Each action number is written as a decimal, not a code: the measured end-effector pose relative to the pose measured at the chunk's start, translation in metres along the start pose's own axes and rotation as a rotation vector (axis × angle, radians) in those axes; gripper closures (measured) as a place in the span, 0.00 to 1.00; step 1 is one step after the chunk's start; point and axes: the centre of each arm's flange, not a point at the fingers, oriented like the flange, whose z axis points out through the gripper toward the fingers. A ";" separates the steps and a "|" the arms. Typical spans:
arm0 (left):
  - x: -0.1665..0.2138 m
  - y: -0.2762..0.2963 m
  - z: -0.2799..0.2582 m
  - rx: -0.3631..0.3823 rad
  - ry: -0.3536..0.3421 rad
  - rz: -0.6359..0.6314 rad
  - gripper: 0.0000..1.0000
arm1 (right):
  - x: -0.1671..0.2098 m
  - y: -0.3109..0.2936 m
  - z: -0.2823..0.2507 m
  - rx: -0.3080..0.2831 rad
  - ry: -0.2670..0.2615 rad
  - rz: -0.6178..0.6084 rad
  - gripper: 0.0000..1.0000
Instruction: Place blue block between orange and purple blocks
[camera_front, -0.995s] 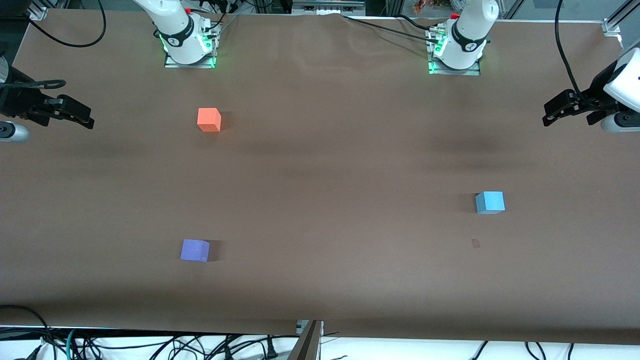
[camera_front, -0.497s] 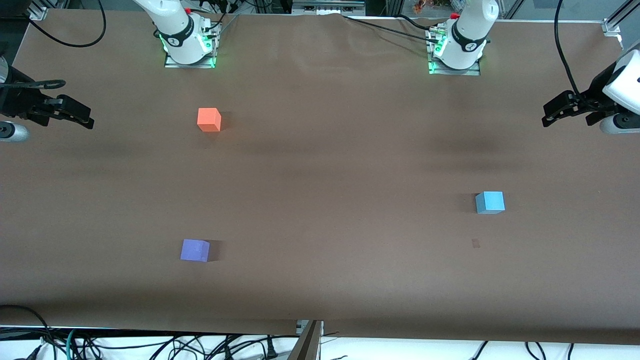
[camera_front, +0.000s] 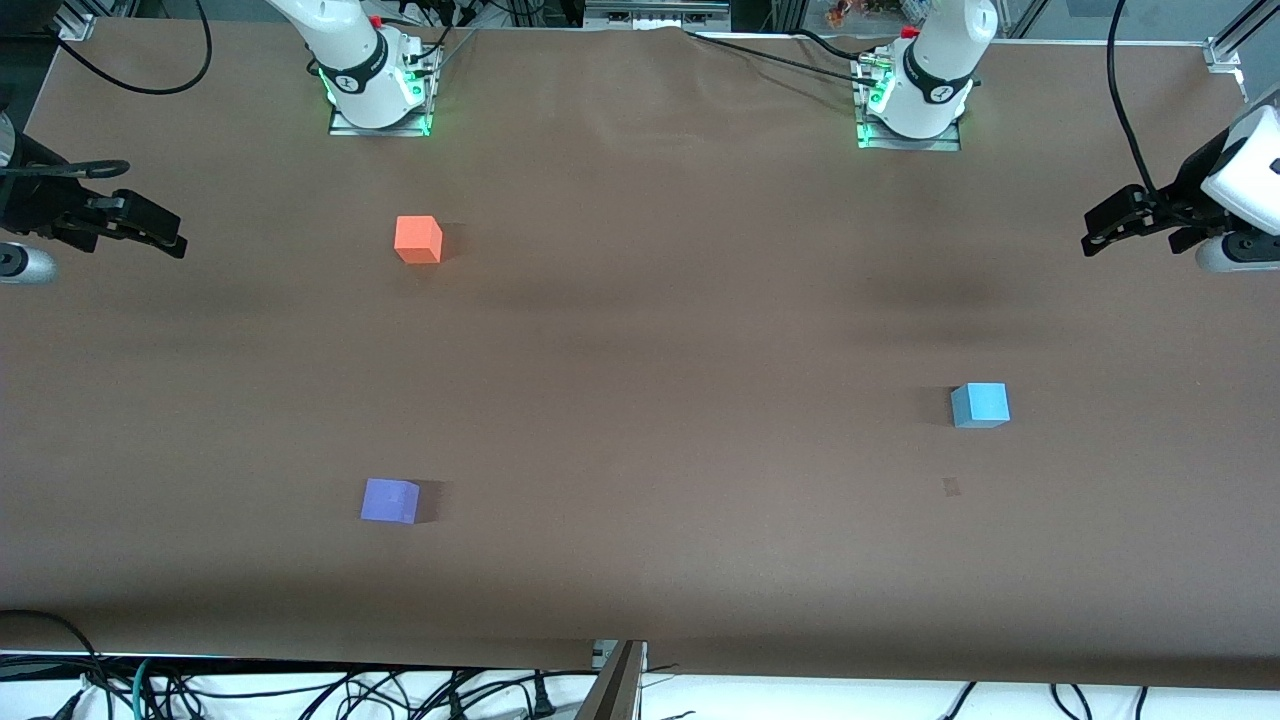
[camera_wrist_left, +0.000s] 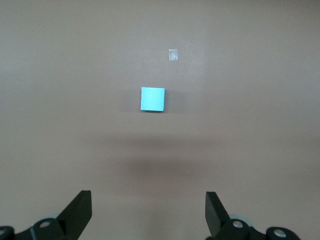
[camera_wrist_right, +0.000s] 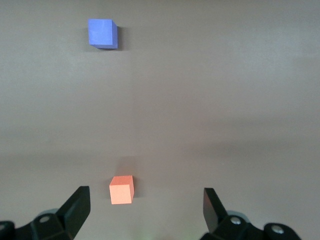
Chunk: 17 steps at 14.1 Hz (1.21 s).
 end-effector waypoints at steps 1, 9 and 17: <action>0.000 0.000 0.001 0.000 -0.007 0.000 0.00 | 0.000 0.000 0.000 0.000 0.000 0.000 0.00; 0.021 -0.003 0.046 -0.001 -0.082 -0.006 0.00 | 0.000 0.000 0.000 0.000 0.000 0.000 0.00; 0.057 0.001 0.250 -0.015 -0.094 -0.002 0.00 | 0.000 0.000 0.000 0.000 0.000 0.001 0.00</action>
